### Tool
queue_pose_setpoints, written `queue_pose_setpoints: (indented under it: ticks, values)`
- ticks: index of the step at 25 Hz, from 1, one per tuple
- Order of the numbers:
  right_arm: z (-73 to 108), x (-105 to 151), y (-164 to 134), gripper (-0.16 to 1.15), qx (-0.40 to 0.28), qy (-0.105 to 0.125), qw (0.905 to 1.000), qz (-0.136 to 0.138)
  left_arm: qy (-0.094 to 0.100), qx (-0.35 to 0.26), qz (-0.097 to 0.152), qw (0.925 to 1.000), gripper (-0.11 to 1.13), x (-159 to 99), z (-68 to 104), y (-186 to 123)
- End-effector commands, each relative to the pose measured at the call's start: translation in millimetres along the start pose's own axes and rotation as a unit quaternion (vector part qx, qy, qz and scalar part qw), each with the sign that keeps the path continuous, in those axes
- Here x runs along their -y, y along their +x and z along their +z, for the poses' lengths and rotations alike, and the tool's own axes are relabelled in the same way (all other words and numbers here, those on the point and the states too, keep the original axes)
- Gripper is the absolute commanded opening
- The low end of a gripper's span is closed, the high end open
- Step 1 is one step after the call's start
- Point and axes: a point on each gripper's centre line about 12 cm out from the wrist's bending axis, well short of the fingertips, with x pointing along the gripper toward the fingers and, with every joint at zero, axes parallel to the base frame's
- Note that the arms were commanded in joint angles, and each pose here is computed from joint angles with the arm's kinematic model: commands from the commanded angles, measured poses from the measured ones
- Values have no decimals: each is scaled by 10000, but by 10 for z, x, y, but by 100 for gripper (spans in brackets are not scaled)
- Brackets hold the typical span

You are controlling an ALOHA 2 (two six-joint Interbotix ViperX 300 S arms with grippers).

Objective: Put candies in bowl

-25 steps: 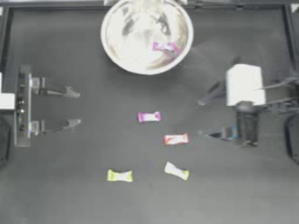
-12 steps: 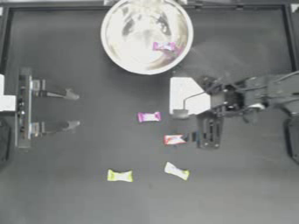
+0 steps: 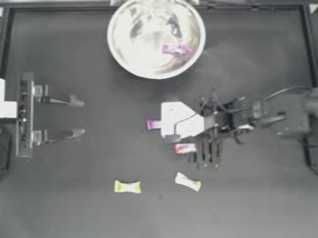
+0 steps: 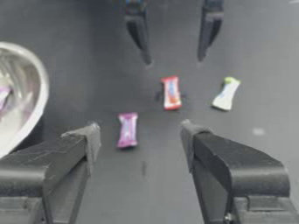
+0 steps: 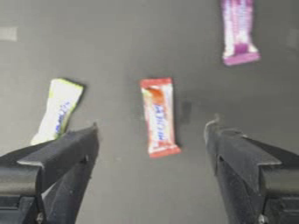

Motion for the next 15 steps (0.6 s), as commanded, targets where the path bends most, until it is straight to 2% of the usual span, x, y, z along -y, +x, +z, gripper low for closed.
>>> queue_pose_setpoints:
  ticks: [1, 10, 15]
  values:
    - [97, -18, -4, 100, 53, -27, 10000, 1, -33, 61, 12, 10000, 91, -6, 38, -3]
    - [83, 0, 248, 98, -344, -87, 9993, -69, -48, 61, 12, 10000, 91, -6, 38, -3]
    - [50, 45, 357, 98, -482, -106, 9985, -254, -48, 53, 11, 10000, 91, -6, 35, 0]
